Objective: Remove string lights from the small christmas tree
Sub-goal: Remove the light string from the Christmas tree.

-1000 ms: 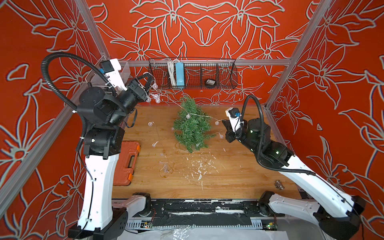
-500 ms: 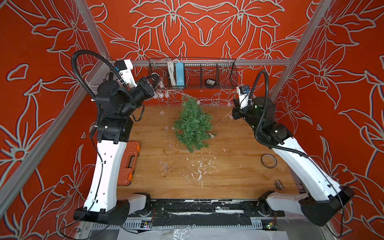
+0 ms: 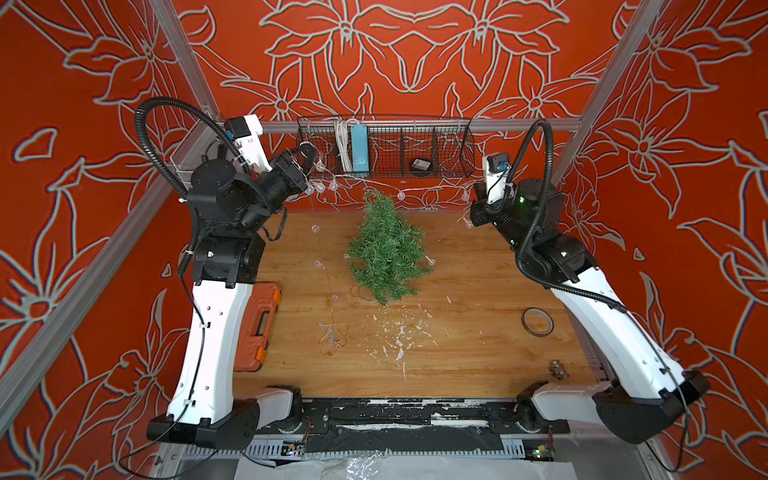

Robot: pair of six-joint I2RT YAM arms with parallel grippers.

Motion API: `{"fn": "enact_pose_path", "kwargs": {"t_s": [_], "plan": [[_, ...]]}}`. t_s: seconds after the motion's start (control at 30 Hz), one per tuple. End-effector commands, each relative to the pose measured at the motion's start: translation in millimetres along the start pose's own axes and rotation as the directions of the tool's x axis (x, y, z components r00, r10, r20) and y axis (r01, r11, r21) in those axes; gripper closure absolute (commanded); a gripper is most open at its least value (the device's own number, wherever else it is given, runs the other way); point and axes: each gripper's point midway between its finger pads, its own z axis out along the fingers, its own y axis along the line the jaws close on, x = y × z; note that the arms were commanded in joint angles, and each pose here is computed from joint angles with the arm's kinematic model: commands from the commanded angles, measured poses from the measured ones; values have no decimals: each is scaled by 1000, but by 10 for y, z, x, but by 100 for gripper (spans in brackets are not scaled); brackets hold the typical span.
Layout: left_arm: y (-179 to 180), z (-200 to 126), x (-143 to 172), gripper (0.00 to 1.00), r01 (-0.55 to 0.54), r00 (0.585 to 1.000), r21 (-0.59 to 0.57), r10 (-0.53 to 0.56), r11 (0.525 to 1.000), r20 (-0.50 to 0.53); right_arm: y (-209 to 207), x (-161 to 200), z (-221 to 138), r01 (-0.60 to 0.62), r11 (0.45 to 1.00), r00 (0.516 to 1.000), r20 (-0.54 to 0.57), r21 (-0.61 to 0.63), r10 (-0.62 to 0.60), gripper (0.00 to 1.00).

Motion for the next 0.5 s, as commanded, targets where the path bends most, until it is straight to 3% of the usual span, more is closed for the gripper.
{"fn": "enact_pose_path", "kwargs": {"t_s": [0.0,0.13,0.23,0.33,0.47], "plan": [[-111,-33,-79,100,-29,999,30,28,999,27,-183,-11,-138,-22,997,1000,-18,69,23,100],[-27,-34,20,100,-29,1000,11,29,1000,7,-87,586,-160,-90,994,991,-94,55,95,100],[18,-43,82,100,-30,1000,5,30,1000,-3,-185,964,-179,-61,990,986,-147,131,80,100],[65,-16,157,100,-20,999,4,20,1000,-26,-351,1019,-232,-19,980,987,-154,197,50,100],[107,-15,197,100,-23,999,-8,22,1000,-35,-614,765,-347,35,952,993,-118,303,2,100]]}}
